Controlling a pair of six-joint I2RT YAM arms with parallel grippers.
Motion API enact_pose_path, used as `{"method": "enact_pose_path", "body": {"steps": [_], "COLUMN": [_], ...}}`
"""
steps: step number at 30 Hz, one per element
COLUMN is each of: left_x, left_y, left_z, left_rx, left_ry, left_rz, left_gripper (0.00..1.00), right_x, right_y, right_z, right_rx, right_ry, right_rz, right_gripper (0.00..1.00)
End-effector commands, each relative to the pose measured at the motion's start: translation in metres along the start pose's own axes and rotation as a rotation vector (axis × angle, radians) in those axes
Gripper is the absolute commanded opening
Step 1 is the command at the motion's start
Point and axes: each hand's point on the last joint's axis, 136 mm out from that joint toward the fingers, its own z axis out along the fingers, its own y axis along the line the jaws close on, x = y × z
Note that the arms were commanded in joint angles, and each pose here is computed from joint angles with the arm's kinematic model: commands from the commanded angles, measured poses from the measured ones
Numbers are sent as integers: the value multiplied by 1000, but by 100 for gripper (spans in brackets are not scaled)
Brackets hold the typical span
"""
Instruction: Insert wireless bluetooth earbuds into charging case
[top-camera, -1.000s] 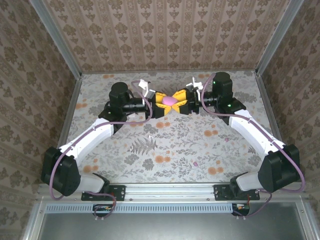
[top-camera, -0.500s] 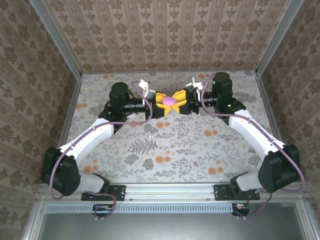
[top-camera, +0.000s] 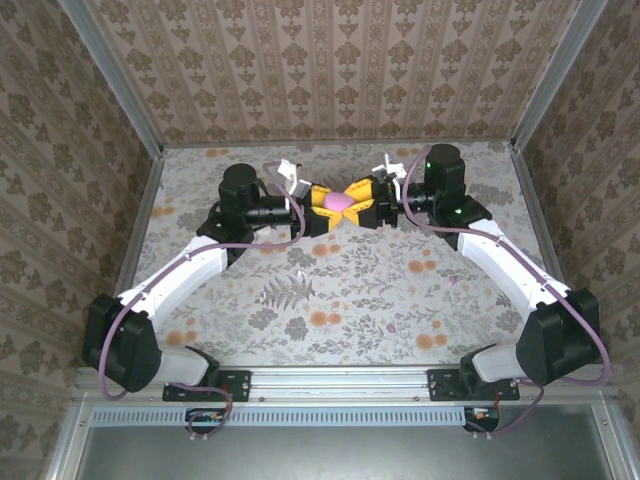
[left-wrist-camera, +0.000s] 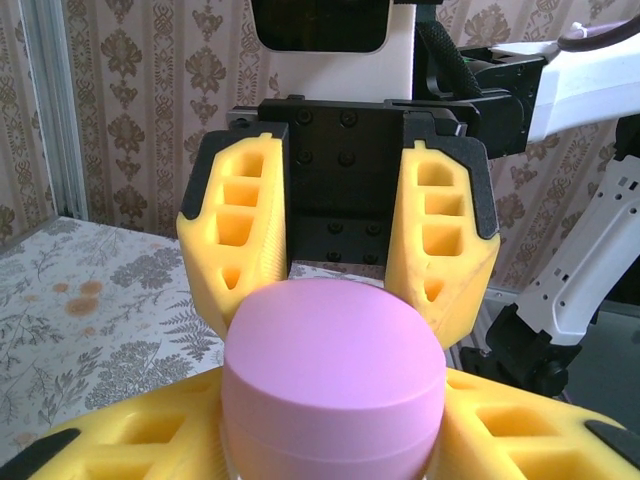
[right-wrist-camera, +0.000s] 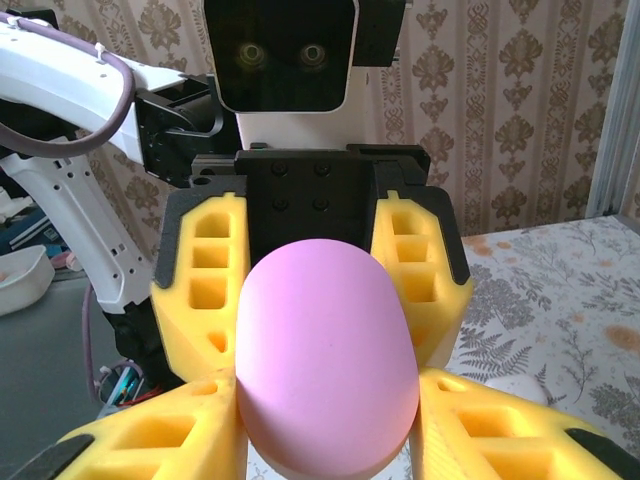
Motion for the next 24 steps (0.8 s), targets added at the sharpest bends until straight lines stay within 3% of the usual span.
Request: {"method": "enact_pose_path", "body": {"steps": [1, 4, 15, 19, 24], "left_x": [-16, -17, -21, -19, -21], "left_y": [-13, -13, -8, -3, 11], "left_z": [0, 0, 1, 0, -6], "left_rx": [46, 47, 23, -16, -129], "left_ry": [-17, -19, -38, -55, -132], "left_rz": [58, 58, 54, 54, 96], "left_gripper": [45, 39, 34, 32, 30], "right_x": [-12, -11, -4, -8, -19], "right_y": [3, 3, 2, -7, -3], "right_z": [-3, -4, -4, -7, -13], "right_rx": [11, 14, 27, 114, 146], "right_ry": [-25, -23, 6, 0, -37], "right_rz": [-47, -48, -39, -23, 0], "right_gripper": [42, 42, 49, 68, 76]}}
